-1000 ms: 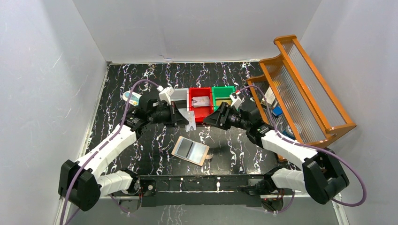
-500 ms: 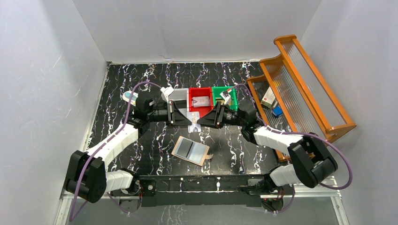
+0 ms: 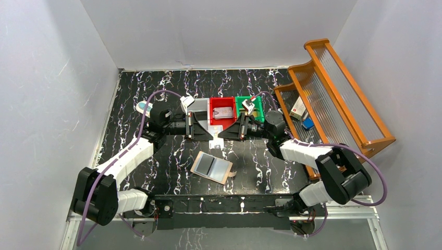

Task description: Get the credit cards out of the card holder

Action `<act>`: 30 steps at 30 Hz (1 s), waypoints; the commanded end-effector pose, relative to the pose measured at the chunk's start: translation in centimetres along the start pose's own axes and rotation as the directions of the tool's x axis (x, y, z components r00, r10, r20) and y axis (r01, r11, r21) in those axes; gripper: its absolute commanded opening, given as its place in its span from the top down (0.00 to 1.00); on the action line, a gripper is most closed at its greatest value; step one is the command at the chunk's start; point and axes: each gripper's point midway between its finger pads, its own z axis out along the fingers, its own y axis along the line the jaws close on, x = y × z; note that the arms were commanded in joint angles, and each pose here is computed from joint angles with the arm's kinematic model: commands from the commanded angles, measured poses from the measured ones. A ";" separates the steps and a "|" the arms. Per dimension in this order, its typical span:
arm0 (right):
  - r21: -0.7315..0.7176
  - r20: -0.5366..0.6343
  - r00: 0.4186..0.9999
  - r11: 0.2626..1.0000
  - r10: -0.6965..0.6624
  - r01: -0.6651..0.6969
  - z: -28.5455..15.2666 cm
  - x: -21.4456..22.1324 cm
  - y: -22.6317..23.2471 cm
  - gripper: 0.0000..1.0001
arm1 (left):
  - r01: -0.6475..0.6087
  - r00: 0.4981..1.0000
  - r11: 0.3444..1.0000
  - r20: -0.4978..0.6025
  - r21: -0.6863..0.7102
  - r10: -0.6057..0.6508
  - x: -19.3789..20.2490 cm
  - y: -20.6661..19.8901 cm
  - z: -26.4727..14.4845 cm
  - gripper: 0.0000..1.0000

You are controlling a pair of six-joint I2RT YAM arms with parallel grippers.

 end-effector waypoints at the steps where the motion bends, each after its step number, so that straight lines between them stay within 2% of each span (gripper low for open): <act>1: -0.103 -0.015 0.997 0.992 -0.072 0.070 0.3 -0.5 2.6 0.85 | -0.030 0.999 0.999 -0.016 0.042 0.030 0.0 -1.1 -0.2 1.00; 8: -0.109 -0.021 0.997 0.992 -0.071 0.068 0.3 -0.4 2.6 0.95 | -0.025 1.000 0.999 -0.004 0.031 0.025 -0.3 -1.0 -0.1 0.98; 9: -0.109 -0.021 0.997 0.992 -0.070 0.068 0.3 -0.4 2.6 0.96 | -0.023 1.000 0.999 -0.004 0.028 0.023 -0.4 -0.9 -0.1 0.92; 13: -0.081 -0.007 0.998 0.995 -0.064 0.063 0.3 -0.6 2.0 1.00 | -0.017 1.000 1.000 0.011 0.005 0.017 -0.5 -0.7 -0.1 0.56; 16: -0.026 0.002 0.996 0.996 -0.086 0.086 0.4 -0.8 1.2 1.00 | 0.000 0.999 0.991 0.047 -0.131 0.007 -0.9 1.1 -0.5 0.38; 19: 0.128 0.006 0.994 0.986 -0.108 0.106 0.4 -1.5 -1.0 1.00 | -0.006 0.996 0.909 0.082 -0.416 0.044 -1.1 5.5 -2.4 0.26; 22: 0.307 0.014 0.980 0.934 -0.197 0.184 -0.3 -3.2 -2.5 1.00 | 0.018 0.986 0.791 0.143 -0.611 0.088 -1.8 7.6 -5.2 0.14; 25: 0.478 0.005 0.963 0.846 -0.270 0.235 -1.4 -4.9 -4.5 1.00 | 0.041 0.965 0.726 0.215 -0.686 0.149 -2.9 7.7 -7.2 0.02; 30: 0.633 -0.082 0.935 0.706 -0.346 0.317 -2.4 -7.1 -6.8 1.00 | 0.083 0.945 0.663 0.271 -0.744 0.186 -3.3 8.1 -9.0 0.02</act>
